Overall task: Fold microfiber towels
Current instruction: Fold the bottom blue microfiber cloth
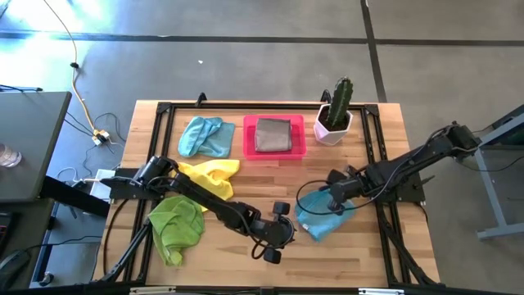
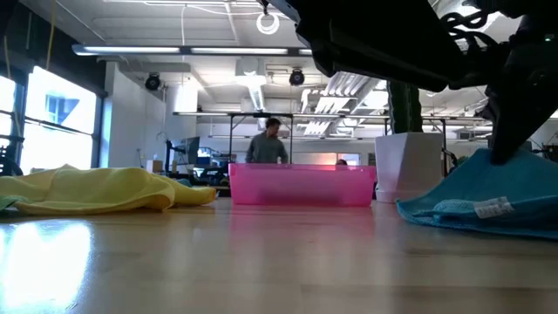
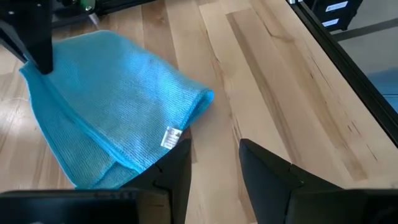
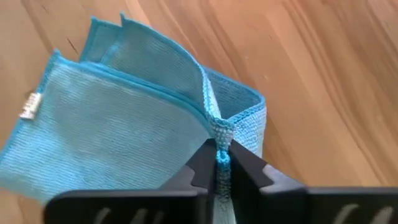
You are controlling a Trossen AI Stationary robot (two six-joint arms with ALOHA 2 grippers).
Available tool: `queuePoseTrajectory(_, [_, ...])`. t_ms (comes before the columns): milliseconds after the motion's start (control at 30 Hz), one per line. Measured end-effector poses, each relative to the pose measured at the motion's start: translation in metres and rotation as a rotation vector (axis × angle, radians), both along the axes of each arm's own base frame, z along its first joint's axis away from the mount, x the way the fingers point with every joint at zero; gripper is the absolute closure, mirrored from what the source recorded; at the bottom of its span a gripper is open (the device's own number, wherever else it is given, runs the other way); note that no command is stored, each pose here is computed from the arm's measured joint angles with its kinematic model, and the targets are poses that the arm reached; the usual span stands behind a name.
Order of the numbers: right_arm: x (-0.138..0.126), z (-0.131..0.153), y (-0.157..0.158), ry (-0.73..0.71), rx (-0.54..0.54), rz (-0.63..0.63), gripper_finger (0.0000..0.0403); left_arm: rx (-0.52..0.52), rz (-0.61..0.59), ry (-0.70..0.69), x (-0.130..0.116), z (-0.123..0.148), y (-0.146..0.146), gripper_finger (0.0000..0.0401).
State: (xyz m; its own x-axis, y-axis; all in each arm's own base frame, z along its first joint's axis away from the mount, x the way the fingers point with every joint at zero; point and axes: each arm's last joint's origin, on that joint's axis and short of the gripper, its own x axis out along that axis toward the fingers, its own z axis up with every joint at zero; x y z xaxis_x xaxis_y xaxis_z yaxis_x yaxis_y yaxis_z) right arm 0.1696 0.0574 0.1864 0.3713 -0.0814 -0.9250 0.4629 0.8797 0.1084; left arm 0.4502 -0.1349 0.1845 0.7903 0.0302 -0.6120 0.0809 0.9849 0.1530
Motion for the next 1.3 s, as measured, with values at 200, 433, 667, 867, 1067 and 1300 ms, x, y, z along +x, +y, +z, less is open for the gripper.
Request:
queuePoseTrajectory(200, [-0.006, 0.002, -0.003, 0.065, -0.046, -0.04, 0.0269, 0.033, -0.015, -0.018, 0.003, 0.002, 0.006, 0.0275])
queuePoseTrajectory(433, [-0.015, 0.008, -0.009, 0.155, -0.051, -0.225, 0.0203, 0.037, -0.016, -0.127, 0.022, -0.005, 0.028, 0.0275])
queuePoseTrajectory(667, [-0.02, -0.01, -0.011, 0.176, 0.051, -0.301, 0.0205, -0.042, 0.058, -0.155, 0.037, -0.039, 0.048, 0.0275])
queuePoseTrajectory(867, [-0.024, -0.032, -0.016, 0.165, 0.098, -0.321, 0.0205, -0.035, 0.101, -0.16, 0.043, -0.06, 0.058, 0.0275])
queuePoseTrajectory(1067, [-0.023, -0.047, -0.019, 0.119, 0.168, -0.313, 0.0205, -0.028, 0.121, -0.126, 0.046, -0.085, 0.066, 0.0275])
queuePoseTrajectory(1300, [-0.015, -0.046, -0.019, 0.024, 0.191, -0.307, 0.0205, -0.047, 0.167, 0.001, 0.04, -0.097, 0.071, 0.0275])
